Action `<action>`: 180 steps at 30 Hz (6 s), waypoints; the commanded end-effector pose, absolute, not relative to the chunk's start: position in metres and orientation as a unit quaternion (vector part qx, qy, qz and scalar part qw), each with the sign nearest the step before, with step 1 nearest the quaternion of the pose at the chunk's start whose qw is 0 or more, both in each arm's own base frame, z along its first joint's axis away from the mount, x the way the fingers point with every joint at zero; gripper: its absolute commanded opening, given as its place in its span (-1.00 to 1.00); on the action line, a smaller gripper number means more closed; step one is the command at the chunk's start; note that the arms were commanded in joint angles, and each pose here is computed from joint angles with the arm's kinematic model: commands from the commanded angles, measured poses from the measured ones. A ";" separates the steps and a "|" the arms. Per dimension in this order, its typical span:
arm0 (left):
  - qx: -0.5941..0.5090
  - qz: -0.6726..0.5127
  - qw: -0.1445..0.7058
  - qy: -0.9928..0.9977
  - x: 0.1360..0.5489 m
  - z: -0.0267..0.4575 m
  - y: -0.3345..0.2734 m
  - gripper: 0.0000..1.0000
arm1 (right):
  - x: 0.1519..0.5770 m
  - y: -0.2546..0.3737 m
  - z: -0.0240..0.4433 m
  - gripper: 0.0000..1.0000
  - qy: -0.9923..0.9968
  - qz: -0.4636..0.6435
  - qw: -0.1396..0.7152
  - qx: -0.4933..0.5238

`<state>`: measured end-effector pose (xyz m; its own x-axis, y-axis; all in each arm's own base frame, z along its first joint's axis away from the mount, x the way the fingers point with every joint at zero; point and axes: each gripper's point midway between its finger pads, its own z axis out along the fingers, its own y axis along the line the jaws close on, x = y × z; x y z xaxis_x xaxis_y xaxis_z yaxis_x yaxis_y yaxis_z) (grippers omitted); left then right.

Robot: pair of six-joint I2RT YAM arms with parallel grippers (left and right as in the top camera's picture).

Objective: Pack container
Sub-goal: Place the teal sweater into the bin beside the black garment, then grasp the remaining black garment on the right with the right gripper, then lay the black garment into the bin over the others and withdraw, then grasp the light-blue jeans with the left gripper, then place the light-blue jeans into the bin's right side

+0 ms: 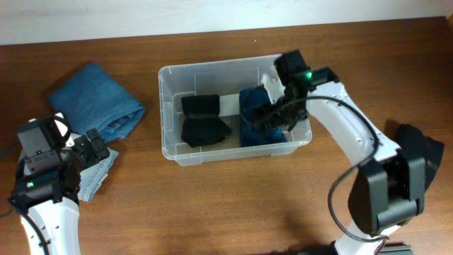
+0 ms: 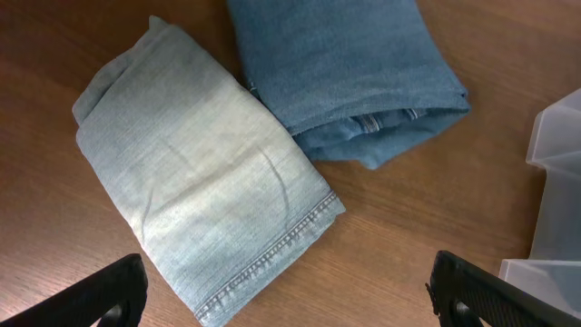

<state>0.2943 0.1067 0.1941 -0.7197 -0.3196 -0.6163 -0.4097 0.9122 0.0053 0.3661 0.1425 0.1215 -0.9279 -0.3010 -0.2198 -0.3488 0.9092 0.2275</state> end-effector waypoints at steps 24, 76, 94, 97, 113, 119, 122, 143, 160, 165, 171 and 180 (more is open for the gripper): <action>-0.201 0.065 0.331 0.920 0.299 0.203 0.108 0.99 | 0.249 -0.251 0.142 0.97 0.860 0.021 0.169 0.481; -0.198 0.055 0.331 0.921 0.300 0.202 0.104 0.99 | 0.391 0.187 0.238 -0.92 0.917 0.325 0.223 -0.057; -0.198 0.055 0.330 0.921 0.300 0.202 0.104 0.99 | 0.402 0.234 0.154 0.97 0.948 0.264 0.160 -0.081; -0.198 0.055 0.330 0.921 0.299 0.202 0.104 0.99 | 0.405 0.219 0.217 0.97 0.938 0.235 0.232 -0.104; -0.292 0.074 0.306 0.903 0.279 0.195 0.130 0.99 | 0.358 -0.070 0.267 0.97 0.948 0.038 0.246 0.197; -0.450 0.071 0.255 0.853 0.241 0.168 0.199 0.99 | 0.345 -0.079 0.225 0.97 0.964 0.038 0.181 0.191; -0.502 0.041 0.211 0.838 0.229 0.137 0.219 0.99 | 0.343 -0.078 0.217 0.97 0.966 0.040 0.171 0.191; -0.430 -0.219 0.158 0.862 0.301 -0.010 0.202 0.55 | 0.344 -0.075 0.215 0.97 0.965 0.049 0.172 0.190; -0.350 -0.288 0.354 0.818 0.311 0.201 0.154 -0.99 | 0.342 -0.073 0.214 0.97 0.966 0.053 0.167 0.190; -0.283 -0.287 0.442 0.801 0.313 0.292 0.113 -0.99 | 0.342 -0.073 0.214 0.96 0.966 0.053 0.167 0.190; -0.153 -0.356 0.488 0.782 0.337 0.362 0.018 -0.99 | 0.342 -0.073 0.214 0.97 0.966 0.053 0.167 0.190; 0.042 -0.448 0.407 0.795 0.367 0.338 -0.194 -0.99 | 0.341 -0.073 0.214 0.97 0.966 0.053 0.166 0.190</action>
